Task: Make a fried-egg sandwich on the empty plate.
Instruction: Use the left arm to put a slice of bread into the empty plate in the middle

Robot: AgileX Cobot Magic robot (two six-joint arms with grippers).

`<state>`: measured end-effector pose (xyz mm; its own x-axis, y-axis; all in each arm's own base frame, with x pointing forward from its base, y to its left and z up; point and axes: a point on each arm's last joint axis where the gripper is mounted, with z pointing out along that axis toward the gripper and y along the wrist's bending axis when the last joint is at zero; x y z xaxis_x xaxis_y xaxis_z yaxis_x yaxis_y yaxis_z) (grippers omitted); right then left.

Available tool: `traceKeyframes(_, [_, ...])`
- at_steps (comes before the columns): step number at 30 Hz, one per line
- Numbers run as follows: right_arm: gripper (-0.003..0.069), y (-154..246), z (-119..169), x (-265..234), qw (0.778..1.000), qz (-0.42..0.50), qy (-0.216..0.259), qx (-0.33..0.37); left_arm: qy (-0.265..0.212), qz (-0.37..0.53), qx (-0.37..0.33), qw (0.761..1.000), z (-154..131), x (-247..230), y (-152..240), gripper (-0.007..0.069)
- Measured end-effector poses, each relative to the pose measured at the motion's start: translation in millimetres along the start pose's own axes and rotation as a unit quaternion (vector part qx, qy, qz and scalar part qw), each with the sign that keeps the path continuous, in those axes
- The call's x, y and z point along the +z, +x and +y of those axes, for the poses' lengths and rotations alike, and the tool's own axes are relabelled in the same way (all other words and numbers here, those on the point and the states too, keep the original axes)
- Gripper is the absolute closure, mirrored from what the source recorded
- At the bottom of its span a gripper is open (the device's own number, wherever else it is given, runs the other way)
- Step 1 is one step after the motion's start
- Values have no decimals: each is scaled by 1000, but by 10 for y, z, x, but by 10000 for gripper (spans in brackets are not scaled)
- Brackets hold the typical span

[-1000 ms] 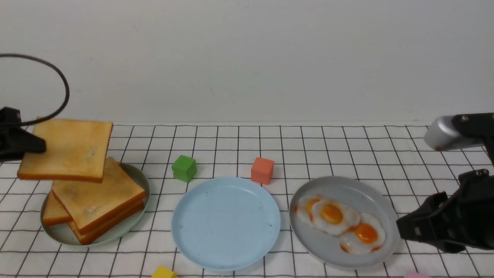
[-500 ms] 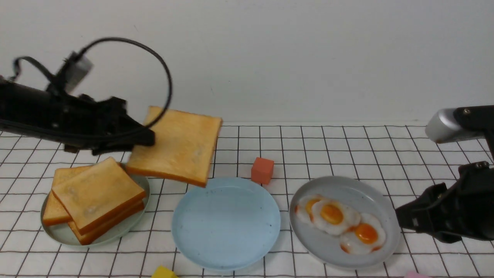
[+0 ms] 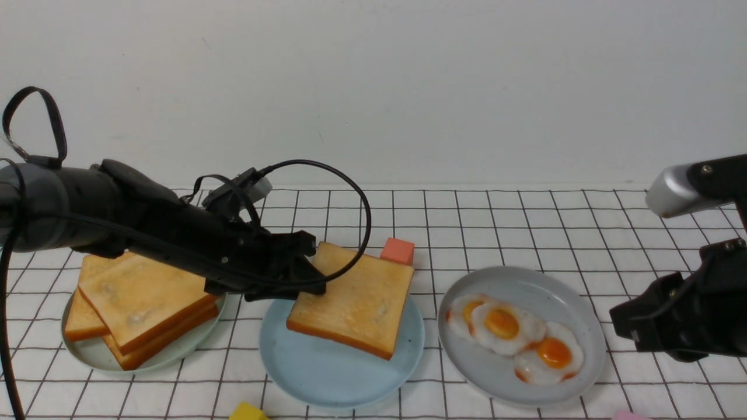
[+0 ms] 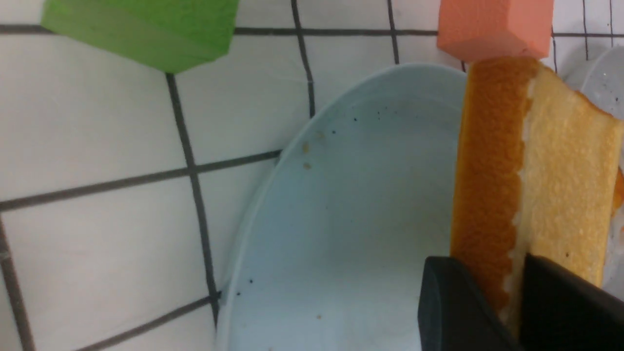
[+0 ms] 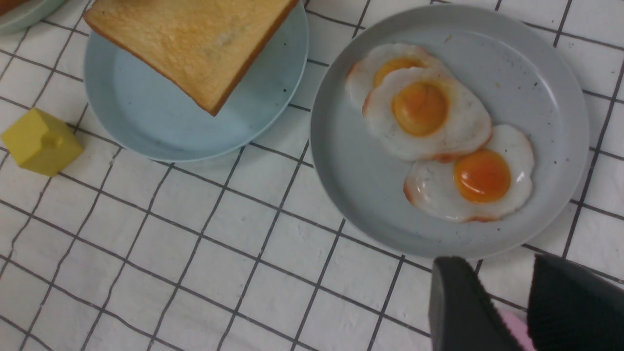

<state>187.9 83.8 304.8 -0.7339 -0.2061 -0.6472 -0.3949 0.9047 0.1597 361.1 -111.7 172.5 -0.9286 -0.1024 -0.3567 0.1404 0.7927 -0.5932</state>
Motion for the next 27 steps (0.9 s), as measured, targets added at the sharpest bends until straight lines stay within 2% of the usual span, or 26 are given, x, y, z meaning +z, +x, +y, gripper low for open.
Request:
traceKeyframes(7, [418,-14,-2,0,1000,-8,1,0,-12,17,-16,1000,21,-1,31,451])
traceKeyframes(15, [418,-23,-3,0,1000,-12,2,0,-47,36,-62,996,81,-6,70,451])
traceKeyframes(22, [418,-37,4,-1,1000,-20,-2,6,-44,47,-63,996,43,13,100,446])
traceKeyframes(24, [418,-39,12,-1,1000,-21,-7,11,-43,49,-65,996,23,25,110,407])
traceKeyframes(27, [418,-39,23,-1,1000,-21,-13,18,-46,48,-86,994,23,25,109,307])
